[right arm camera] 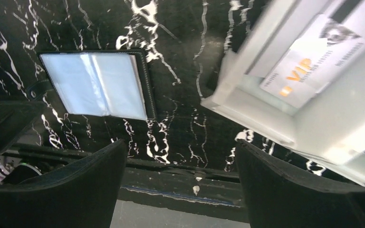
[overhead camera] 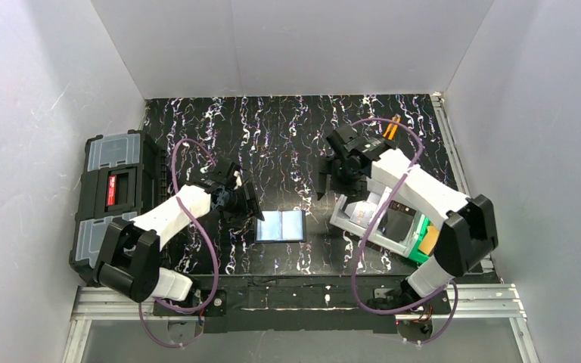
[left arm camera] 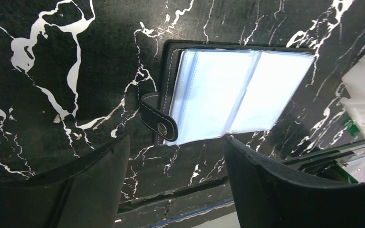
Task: Take the credit cards out of the card holder
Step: Close the card holder at the center of the board.
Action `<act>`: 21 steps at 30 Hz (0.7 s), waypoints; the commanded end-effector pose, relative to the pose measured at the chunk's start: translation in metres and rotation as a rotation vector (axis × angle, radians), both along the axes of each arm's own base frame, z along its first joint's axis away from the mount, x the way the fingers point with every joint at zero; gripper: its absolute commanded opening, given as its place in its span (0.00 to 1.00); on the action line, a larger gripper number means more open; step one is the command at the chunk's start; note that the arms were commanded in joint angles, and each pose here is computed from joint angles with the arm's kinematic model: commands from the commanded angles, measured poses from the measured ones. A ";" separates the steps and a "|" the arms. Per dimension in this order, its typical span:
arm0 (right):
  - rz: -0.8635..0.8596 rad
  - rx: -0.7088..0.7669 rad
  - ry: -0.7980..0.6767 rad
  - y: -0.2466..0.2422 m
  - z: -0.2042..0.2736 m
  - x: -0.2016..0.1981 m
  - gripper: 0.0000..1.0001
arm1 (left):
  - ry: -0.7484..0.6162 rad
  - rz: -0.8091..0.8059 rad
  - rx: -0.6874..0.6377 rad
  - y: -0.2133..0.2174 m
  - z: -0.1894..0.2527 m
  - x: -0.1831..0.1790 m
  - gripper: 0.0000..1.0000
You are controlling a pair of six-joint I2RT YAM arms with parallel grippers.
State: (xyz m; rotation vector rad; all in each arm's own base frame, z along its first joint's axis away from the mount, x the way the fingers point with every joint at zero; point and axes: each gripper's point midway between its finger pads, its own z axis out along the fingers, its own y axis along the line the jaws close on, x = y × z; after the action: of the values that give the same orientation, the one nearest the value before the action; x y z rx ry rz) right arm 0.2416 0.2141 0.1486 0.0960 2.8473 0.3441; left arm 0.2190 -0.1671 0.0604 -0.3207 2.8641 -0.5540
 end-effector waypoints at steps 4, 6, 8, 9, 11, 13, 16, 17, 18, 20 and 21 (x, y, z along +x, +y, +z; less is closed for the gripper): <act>0.148 0.087 0.036 0.054 -0.002 -0.008 0.90 | -0.009 0.004 0.085 0.006 -0.013 0.004 0.62; 0.169 0.092 0.050 0.061 -0.007 -0.011 0.90 | -0.003 -0.002 0.093 0.004 -0.016 0.006 0.59; 0.188 0.096 0.061 0.067 -0.011 -0.014 0.90 | 0.003 -0.005 0.104 0.004 -0.019 0.007 0.56; 0.197 0.095 0.067 0.070 -0.014 -0.015 0.90 | 0.005 -0.005 0.109 0.004 -0.020 0.007 0.54; 0.206 0.093 0.076 0.073 -0.018 -0.016 0.90 | 0.003 -0.006 0.114 0.004 -0.021 0.008 0.49; 0.211 0.088 0.087 0.075 -0.023 -0.018 0.90 | -0.007 -0.007 0.120 0.005 -0.019 0.011 0.41; 0.217 0.081 0.100 0.076 -0.029 -0.020 0.90 | -0.026 -0.010 0.136 0.007 -0.014 0.015 0.24; 0.220 0.080 0.101 0.077 -0.030 -0.020 0.90 | -0.030 -0.014 0.142 0.008 -0.012 0.016 0.18; 0.220 0.077 0.103 0.077 -0.031 -0.020 0.90 | -0.034 -0.017 0.148 0.009 -0.011 0.016 0.13; 0.220 0.075 0.109 0.078 -0.034 -0.020 0.90 | -0.042 -0.024 0.159 0.011 -0.008 0.018 0.02; 0.223 0.075 0.112 0.078 -0.035 -0.020 0.90 | -0.048 -0.027 0.163 0.011 -0.007 0.018 0.00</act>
State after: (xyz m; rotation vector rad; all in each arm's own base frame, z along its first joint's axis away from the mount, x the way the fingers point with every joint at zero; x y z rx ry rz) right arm 0.2159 0.2806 0.1078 -0.1622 2.9883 0.4558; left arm 0.2301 -0.1609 0.0390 -0.2835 2.8855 -0.3733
